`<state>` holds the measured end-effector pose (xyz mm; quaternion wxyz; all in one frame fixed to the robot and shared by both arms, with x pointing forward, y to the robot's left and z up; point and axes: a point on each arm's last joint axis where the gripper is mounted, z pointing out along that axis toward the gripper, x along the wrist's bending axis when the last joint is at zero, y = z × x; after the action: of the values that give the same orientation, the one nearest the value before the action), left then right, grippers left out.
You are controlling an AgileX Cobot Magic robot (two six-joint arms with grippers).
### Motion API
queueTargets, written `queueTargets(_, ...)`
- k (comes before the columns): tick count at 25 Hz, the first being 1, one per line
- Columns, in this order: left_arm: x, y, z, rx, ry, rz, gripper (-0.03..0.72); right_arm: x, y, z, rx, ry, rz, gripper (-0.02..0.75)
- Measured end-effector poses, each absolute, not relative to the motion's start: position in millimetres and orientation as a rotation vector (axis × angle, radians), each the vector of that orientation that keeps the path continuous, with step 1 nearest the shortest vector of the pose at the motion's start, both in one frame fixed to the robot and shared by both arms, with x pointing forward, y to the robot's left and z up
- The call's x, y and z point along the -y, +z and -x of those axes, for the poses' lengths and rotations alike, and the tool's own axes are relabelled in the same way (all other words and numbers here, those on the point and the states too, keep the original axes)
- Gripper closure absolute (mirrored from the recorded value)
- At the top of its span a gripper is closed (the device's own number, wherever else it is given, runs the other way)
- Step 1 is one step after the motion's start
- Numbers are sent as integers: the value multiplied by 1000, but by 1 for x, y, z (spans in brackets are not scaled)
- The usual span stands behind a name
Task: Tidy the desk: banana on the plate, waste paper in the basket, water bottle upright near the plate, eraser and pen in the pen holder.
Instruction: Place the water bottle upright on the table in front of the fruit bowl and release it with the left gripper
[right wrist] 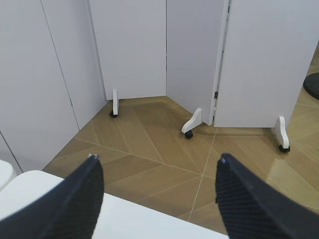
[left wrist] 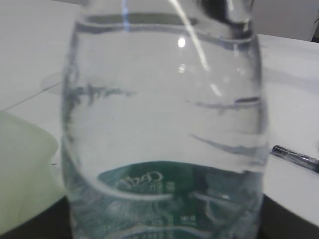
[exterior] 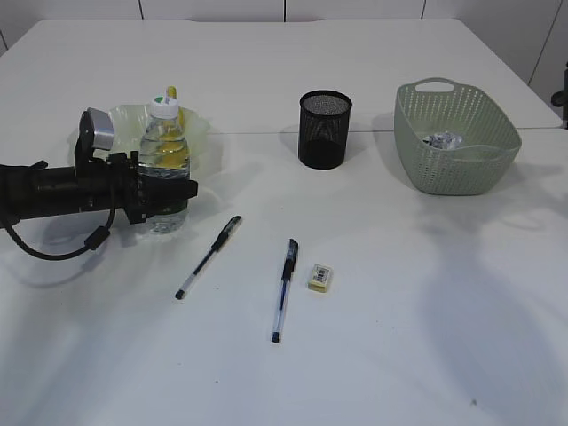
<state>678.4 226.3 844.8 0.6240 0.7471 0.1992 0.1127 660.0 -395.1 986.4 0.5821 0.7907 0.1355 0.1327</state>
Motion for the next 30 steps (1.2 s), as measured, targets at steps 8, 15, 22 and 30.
queueTargets(8,-226,837,-677,-470,234,-1681,294,395,987,-660,-318,310,-1845,211)
queueTargets(15,-226,838,-678,-468,236,-1678,294,395,987,-660,-318,310,-1845,211)
queueTargets(22,-225,831,-677,-476,215,-1645,294,395,987,-660,-318,310,-1845,211)
queueTargets(30,-225,830,-677,-477,213,-1640,294,395,987,-660,-318,310,-1845,211)
